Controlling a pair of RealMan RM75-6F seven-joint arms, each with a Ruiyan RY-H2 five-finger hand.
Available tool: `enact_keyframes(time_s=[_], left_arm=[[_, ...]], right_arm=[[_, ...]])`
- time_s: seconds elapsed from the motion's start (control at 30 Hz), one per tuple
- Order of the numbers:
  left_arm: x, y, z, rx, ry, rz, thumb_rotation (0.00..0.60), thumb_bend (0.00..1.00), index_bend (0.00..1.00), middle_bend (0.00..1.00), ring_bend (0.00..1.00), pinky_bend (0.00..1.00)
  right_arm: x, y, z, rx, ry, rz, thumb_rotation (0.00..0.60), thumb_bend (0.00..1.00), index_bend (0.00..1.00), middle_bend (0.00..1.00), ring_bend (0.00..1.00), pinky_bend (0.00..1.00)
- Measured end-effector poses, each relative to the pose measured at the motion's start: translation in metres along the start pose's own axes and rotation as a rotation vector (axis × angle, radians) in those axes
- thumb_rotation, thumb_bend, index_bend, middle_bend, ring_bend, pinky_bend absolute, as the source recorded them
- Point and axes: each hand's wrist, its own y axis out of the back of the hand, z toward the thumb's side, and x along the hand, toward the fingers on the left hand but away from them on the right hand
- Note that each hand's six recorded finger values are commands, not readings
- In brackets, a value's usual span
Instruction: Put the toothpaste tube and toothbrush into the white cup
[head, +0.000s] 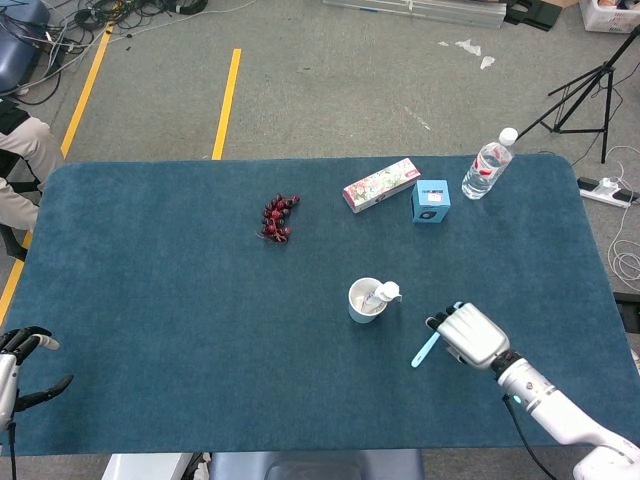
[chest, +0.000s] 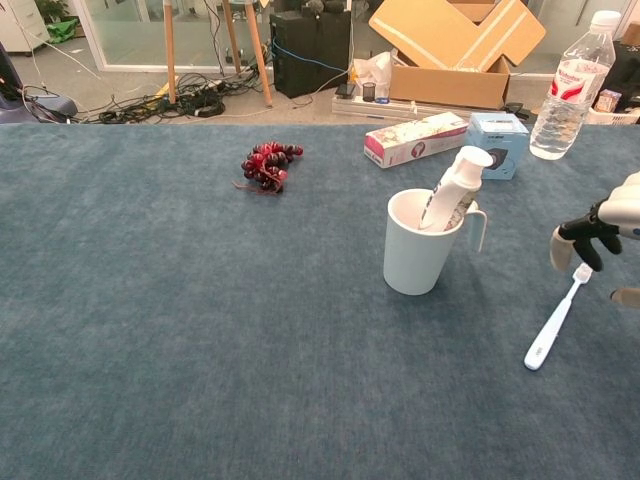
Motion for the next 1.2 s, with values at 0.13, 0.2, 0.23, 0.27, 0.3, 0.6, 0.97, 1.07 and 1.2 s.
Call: enact_keyframes(time_s=[0.13, 0.2, 0.23, 0.27, 0.3, 0.6, 0.97, 1.07, 1.2], left_arm=[[0.0, 0.0, 0.0, 0.0, 0.002, 0.001, 0.6, 0.03, 0.47, 0.37, 0.31, 0.38], [0.0, 0.0, -0.001, 0.0, 0.002, 0.002, 0.6, 0.03, 0.47, 0.37, 0.31, 0.38], [0.0, 0.0, -0.001, -0.001, 0.002, 0.001, 0.6, 0.03, 0.47, 0.37, 0.31, 0.38], [0.0, 0.0, -0.001, -0.001, 0.002, 0.001, 0.6, 0.03, 0.47, 0.37, 0.31, 0.38], [0.0, 0.0, -0.001, -0.001, 0.002, 0.001, 0.6, 0.03, 0.47, 0.37, 0.31, 0.38], [0.0, 0.001, -0.001, -0.005, 0.003, 0.003, 0.6, 0.03, 0.47, 0.36, 0.31, 0.38], [0.0, 0.002, -0.002, -0.006, 0.004, 0.002, 0.6, 0.03, 0.47, 0.36, 0.31, 0.38], [0.0, 0.002, -0.002, -0.007, 0.004, 0.003, 0.6, 0.03, 0.47, 0.36, 0.31, 0.38], [0.0, 0.003, -0.002, -0.01, 0.005, 0.005, 0.6, 0.03, 0.47, 0.37, 0.31, 0.38]], right_arm=[[-0.004, -0.004, 0.002, 0.035, 0.007, -0.01, 0.6, 0.14, 0.39, 1.0, 0.99, 1.0], [-0.005, -0.005, 0.004, 0.042, 0.012, -0.006, 0.6, 0.14, 0.4, 1.0, 1.0, 1.0], [-0.006, -0.006, 0.005, 0.043, 0.015, -0.003, 0.6, 0.14, 0.4, 1.0, 1.0, 1.0], [-0.007, -0.006, 0.006, 0.045, 0.018, 0.0, 0.6, 0.13, 0.4, 1.0, 1.0, 1.0], [-0.008, -0.008, 0.008, 0.045, 0.023, 0.005, 0.6, 0.13, 0.41, 1.0, 1.0, 1.0], [-0.016, -0.018, 0.02, 0.016, 0.062, 0.046, 0.6, 0.14, 0.41, 1.0, 1.0, 1.0], [-0.024, -0.029, 0.026, 0.025, 0.08, 0.071, 0.6, 0.18, 0.46, 1.0, 1.0, 1.0], [-0.027, -0.031, 0.028, 0.028, 0.086, 0.071, 0.6, 0.18, 0.47, 1.0, 1.0, 1.0], [-0.031, -0.033, 0.032, 0.033, 0.098, 0.068, 0.6, 0.18, 0.47, 1.0, 1.0, 1.0]])
